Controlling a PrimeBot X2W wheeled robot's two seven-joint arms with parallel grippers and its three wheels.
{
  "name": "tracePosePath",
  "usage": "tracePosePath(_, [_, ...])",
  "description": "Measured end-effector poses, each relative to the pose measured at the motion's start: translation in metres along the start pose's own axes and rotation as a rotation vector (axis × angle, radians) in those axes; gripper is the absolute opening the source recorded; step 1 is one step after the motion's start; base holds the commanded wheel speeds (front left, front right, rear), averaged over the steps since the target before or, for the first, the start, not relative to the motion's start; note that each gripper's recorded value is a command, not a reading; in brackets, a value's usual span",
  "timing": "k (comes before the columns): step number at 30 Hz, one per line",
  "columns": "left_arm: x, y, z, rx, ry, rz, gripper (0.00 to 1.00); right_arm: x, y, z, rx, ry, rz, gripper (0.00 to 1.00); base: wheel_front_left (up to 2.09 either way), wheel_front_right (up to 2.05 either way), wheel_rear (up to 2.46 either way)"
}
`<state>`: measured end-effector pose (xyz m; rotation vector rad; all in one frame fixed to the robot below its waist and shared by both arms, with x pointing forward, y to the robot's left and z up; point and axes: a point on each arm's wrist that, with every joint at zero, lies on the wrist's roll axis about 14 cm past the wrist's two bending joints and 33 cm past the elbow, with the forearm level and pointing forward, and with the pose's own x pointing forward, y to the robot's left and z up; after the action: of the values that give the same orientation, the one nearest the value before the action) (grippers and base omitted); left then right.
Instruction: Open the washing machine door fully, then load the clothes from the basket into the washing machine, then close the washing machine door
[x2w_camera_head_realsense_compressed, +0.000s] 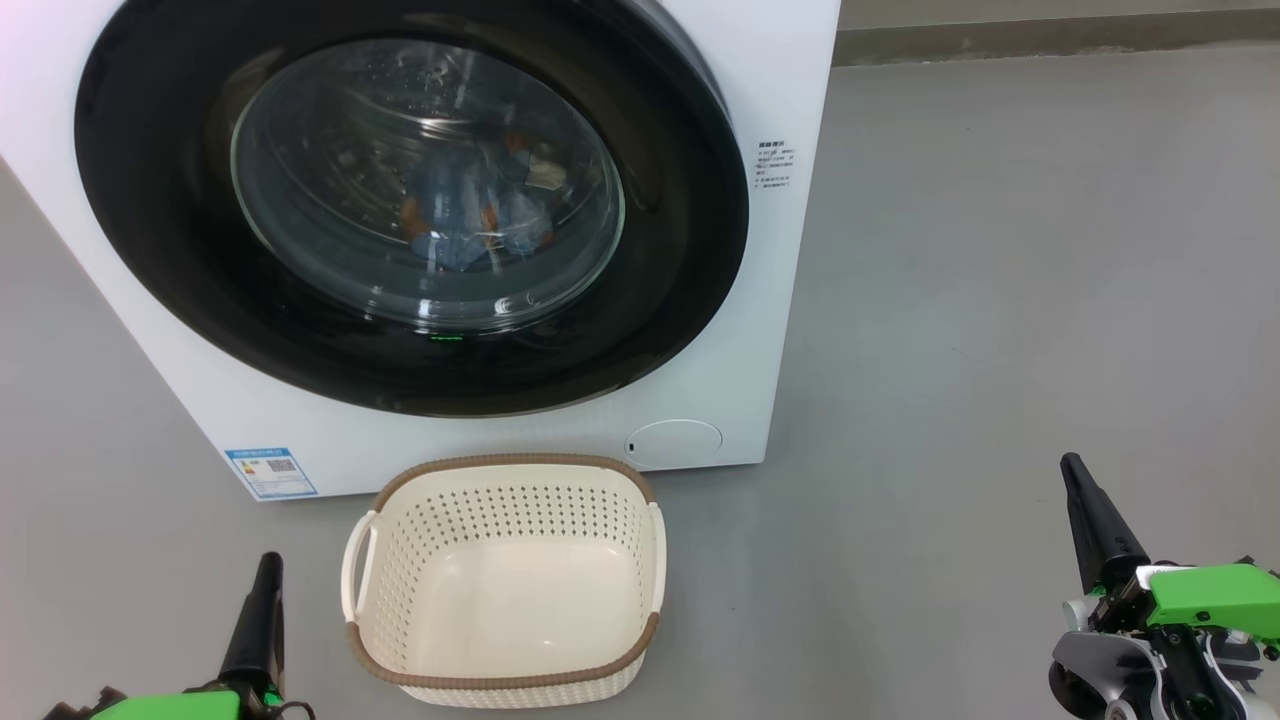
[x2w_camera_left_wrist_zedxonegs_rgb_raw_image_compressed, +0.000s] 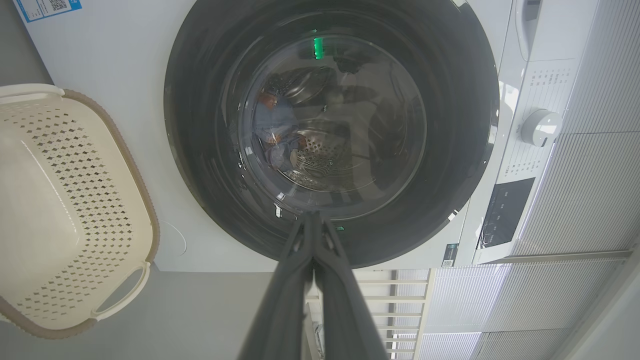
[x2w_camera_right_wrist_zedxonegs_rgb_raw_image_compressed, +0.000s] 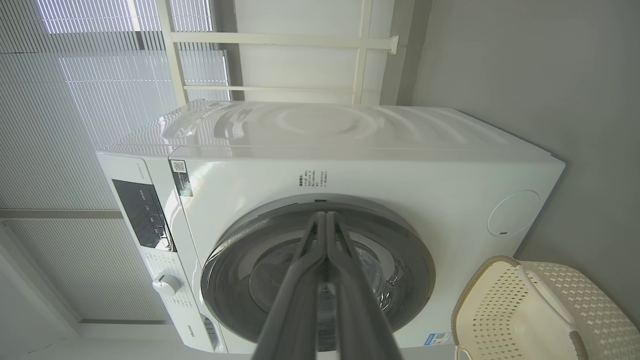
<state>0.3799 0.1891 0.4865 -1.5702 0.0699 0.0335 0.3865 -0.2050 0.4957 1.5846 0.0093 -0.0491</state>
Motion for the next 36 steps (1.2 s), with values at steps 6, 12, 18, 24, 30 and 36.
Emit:
tracePosePath(6, [0.0,0.0,0.0,0.0,0.0,0.0,0.0,0.0,0.0,0.0,0.0,0.0,0.0,0.0,0.0,0.0,0.0])
tracePosePath(12, [0.0,0.0,0.0,0.0,0.0,0.0,0.0,0.0,-0.0001,0.0001,0.0,0.0,0.0,0.0,0.0,0.0,0.0])
tracePosePath(18, [0.0,0.0,0.0,0.0,0.0,0.0,0.0,0.0,-0.0001,0.0,0.0,0.0,0.0,0.0,0.0,0.0,0.0])
tracePosePath(24, [0.0,0.0,0.0,0.0,0.0,0.0,0.0,0.0,-0.0001,0.0,0.0,0.0,0.0,0.0,0.0,0.0,0.0])
tracePosePath(30, [0.0,0.0,0.0,0.0,0.0,0.0,0.0,0.0,-0.0001,0.0001,0.0,0.0,0.0,0.0,0.0,0.0,0.0])
tracePosePath(36, [0.0,0.0,0.0,0.0,0.0,0.0,0.0,0.0,-0.0001,0.0001,0.0,-0.001,0.0,0.0,0.0,0.0,0.0])
